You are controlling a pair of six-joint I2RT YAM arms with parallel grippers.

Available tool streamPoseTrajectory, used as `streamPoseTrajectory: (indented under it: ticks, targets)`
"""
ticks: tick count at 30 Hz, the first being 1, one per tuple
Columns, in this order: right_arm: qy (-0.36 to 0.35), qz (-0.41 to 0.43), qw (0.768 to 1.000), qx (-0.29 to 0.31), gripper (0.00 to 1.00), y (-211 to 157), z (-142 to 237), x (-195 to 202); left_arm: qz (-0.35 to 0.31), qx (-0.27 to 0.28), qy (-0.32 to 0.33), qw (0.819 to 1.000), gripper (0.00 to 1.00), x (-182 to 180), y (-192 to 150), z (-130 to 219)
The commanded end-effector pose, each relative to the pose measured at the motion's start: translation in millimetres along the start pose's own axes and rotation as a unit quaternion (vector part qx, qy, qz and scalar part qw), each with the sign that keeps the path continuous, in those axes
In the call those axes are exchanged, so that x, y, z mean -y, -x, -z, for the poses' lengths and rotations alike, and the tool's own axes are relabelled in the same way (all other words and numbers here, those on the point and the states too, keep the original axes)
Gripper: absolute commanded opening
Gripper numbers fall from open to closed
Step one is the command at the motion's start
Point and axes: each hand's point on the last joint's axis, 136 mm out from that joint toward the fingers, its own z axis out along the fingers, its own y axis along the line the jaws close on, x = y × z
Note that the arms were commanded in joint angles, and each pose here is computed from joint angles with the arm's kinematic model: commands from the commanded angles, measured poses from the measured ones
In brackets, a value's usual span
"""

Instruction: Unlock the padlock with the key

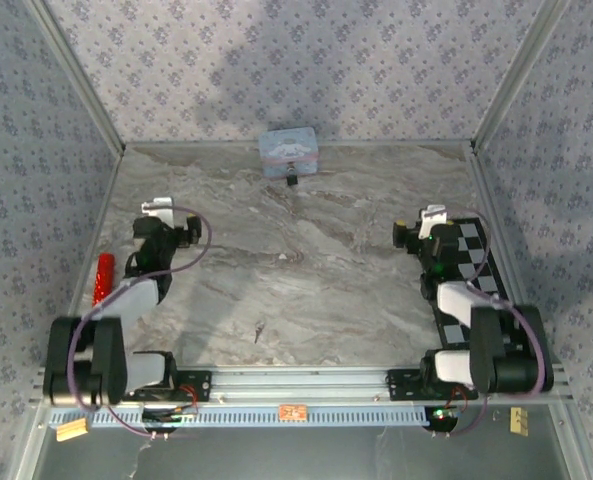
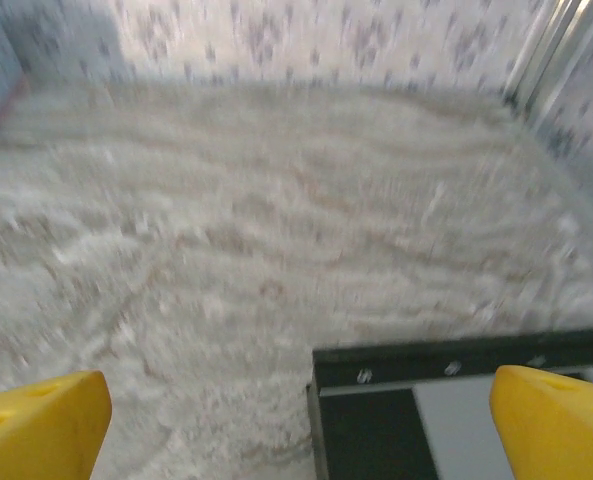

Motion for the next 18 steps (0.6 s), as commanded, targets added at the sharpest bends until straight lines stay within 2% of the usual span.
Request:
streamPoseTrajectory:
  ticks: [1, 4, 5, 9, 12, 15, 16, 18]
  targets:
    - [0.042, -0.028, 0.999, 0.021, 0.99, 42, 20, -12, 0.071, -0.014, 0.033, 0.997, 1.0, -6, 17, 23]
    - [0.114, -0.045, 0.992, -0.013, 0.99, 67, 43, -38, 0.18, -0.04, 0.112, 0.976, 1.0, -32, 28, 48]
    - [0.129, -0.054, 0.99, -0.024, 0.99, 75, 50, -44, 0.198, -0.053, 0.124, 0.971, 1.0, -35, 29, 56]
    - [0.17, -0.133, 0.974, -0.069, 0.99, 98, 83, -59, 0.21, -0.099, 0.056, 0.971, 1.0, -12, 37, 77]
    - [0.233, -0.143, 0.961, -0.045, 0.99, 109, 112, -76, 0.257, -0.107, 0.026, 0.96, 1.0, -2, 29, 93]
    - [0.187, -0.216, 0.958, 0.006, 0.99, 107, 130, -55, 0.299, -0.112, 0.016, 0.948, 1.0, 0, 5, 106]
    - [0.136, -0.266, 0.954, 0.005, 0.99, 95, 133, -36, 0.292, -0.113, -0.013, 0.95, 1.0, 9, 1, 106]
    - [0.129, -0.283, 0.95, 0.023, 0.99, 87, 144, -30, 0.282, -0.13, -0.048, 0.95, 1.0, 21, -8, 110]
